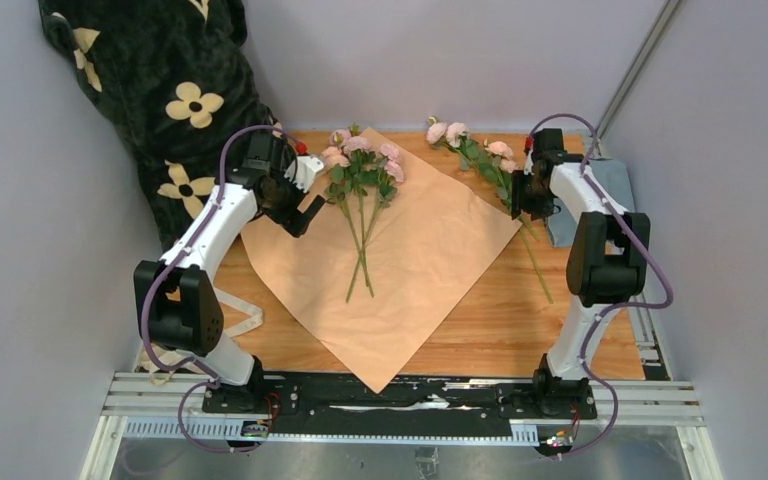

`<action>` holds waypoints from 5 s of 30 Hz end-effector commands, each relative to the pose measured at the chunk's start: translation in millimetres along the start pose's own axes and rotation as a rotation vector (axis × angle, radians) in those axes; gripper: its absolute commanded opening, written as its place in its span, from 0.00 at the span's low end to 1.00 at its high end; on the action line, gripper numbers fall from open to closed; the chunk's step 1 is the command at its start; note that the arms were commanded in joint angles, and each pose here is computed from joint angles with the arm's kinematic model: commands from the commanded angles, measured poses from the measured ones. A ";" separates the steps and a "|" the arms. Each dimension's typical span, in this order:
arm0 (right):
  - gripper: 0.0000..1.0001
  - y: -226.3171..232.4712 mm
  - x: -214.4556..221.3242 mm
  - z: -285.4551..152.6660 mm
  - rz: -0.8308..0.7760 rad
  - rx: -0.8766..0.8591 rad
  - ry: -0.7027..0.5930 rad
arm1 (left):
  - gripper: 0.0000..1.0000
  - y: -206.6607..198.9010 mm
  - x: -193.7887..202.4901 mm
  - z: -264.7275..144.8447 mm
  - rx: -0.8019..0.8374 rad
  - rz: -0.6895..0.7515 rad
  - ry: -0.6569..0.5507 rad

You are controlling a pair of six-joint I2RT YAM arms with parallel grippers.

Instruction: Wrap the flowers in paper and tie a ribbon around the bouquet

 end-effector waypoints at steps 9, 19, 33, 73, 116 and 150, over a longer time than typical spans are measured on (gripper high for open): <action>0.42 -1.0 -53.0 64.5 -0.158 0.018 0.049 | 1.00 1.5 2.6 6.8 0.012 -0.014 0.031; 0.29 9.9 -76.2 97.3 -0.147 -0.095 0.009 | 1.00 2.4 2.8 10.6 0.014 -0.015 0.044; 0.00 -7.8 -97.4 -23.5 -0.153 -0.051 -0.237 | 1.00 2.4 3.0 12.7 0.020 -0.015 0.049; 0.64 148.6 88.8 -23.6 -0.082 -0.170 -0.090 | 1.00 -0.6 0.3 5.4 0.048 -0.014 0.020; 0.00 328.9 -86.7 -9.3 0.175 -0.799 -0.427 | 1.00 -0.5 1.3 1.8 0.036 -0.005 0.018; 0.65 20.4 -81.2 111.3 -0.307 -0.098 0.028 | 1.00 2.7 4.0 8.6 0.012 -0.006 0.058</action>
Point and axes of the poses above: each gripper's point midway between its finger pads, its own z axis out along the fingers, its own y axis along the line the jaws close on, x = y × z, the point moved 10 cm from there along -z, back along the fingers
